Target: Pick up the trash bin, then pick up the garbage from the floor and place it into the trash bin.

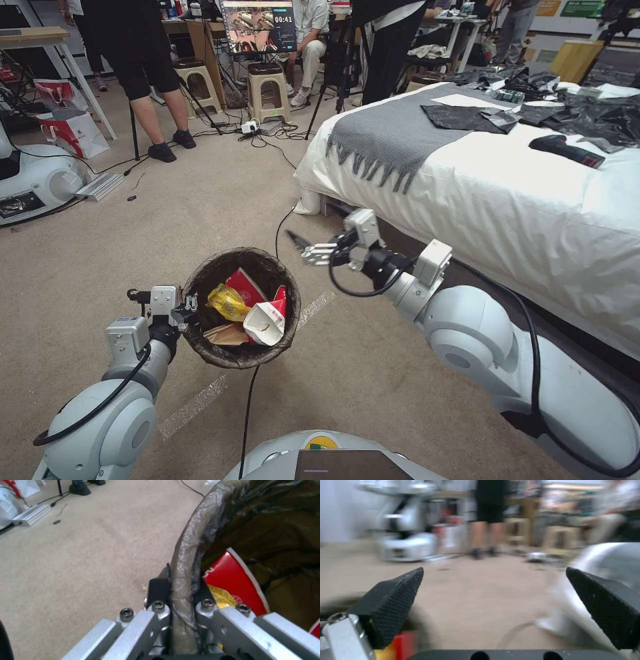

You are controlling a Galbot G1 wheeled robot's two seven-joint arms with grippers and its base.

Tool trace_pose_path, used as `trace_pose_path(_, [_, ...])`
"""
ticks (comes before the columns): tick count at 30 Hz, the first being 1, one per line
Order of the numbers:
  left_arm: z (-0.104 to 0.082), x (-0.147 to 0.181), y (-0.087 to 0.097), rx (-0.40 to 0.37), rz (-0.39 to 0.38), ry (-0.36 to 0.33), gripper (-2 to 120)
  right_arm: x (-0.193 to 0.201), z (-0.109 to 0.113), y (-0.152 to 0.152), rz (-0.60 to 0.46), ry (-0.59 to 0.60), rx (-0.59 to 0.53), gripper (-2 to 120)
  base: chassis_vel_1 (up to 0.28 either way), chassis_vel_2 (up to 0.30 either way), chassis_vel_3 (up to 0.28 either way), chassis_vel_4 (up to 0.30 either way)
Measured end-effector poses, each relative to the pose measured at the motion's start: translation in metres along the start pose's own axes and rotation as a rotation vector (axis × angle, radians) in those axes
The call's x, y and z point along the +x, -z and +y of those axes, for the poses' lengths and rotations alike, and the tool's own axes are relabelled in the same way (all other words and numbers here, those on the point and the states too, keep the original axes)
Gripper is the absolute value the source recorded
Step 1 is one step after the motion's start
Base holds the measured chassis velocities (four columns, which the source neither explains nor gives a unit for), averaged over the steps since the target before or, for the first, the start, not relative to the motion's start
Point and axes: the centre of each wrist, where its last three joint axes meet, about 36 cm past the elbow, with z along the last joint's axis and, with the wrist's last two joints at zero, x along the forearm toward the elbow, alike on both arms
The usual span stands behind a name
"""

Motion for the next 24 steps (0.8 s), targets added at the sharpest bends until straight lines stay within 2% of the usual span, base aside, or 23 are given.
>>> trace_pose_path(1, [0.000,0.000,0.000,0.000,0.000,0.000,3,0.000,0.000,0.000,0.000,0.000,0.000,100,0.000,0.000,0.000,0.000])
trace_pose_path(4, [0.002,0.000,0.001,0.001,0.000,0.003,3,0.017,-0.021,-0.022,-0.026,-0.156,0.037,100,0.000,0.000,0.000,0.000])
trace_pose_path(5, [0.002,0.000,0.001,0.001,0.000,0.003,3,0.017,-0.021,-0.022,-0.026,-0.156,0.037,100,0.000,0.000,0.000,0.000])
trace_pose_path(6, [0.002,0.000,0.000,0.001,0.000,0.004,3,0.031,-0.027,-0.034,-0.022,-0.221,0.037,100,0.000,0.000,0.000,0.000])
trace_pose_path(8, [0.002,0.000,0.000,0.001,0.000,0.004,3,0.039,-0.028,-0.041,-0.014,-0.251,0.037,100,0.000,0.000,0.000,0.000])
trace_pose_path(10, [0.002,0.000,0.000,0.003,0.001,0.005,3,0.063,-0.029,-0.063,0.001,-0.343,0.058,100,0.000,0.000,0.000,0.000])
trace_pose_path(12, [0.002,0.000,0.000,0.004,0.000,0.006,3,0.069,-0.027,-0.070,0.003,-0.370,0.068,100,0.000,0.000,0.000,0.000])
trace_pose_path(15, [0.002,0.000,0.001,0.004,-0.004,0.010,3,0.094,-0.014,-0.093,0.011,-0.478,0.076,100,0.000,0.000,0.000,0.000])
trace_pose_path(19, [0.003,0.000,0.001,-0.001,-0.009,0.016,3,0.118,0.002,-0.109,0.031,-0.539,0.061,100,0.000,0.000,0.000,0.000])
trace_pose_path(24, [0.003,0.000,0.001,-0.002,-0.016,0.022,3,0.136,0.012,-0.118,0.031,-0.573,0.070,100,0.000,0.000,0.000,0.000])
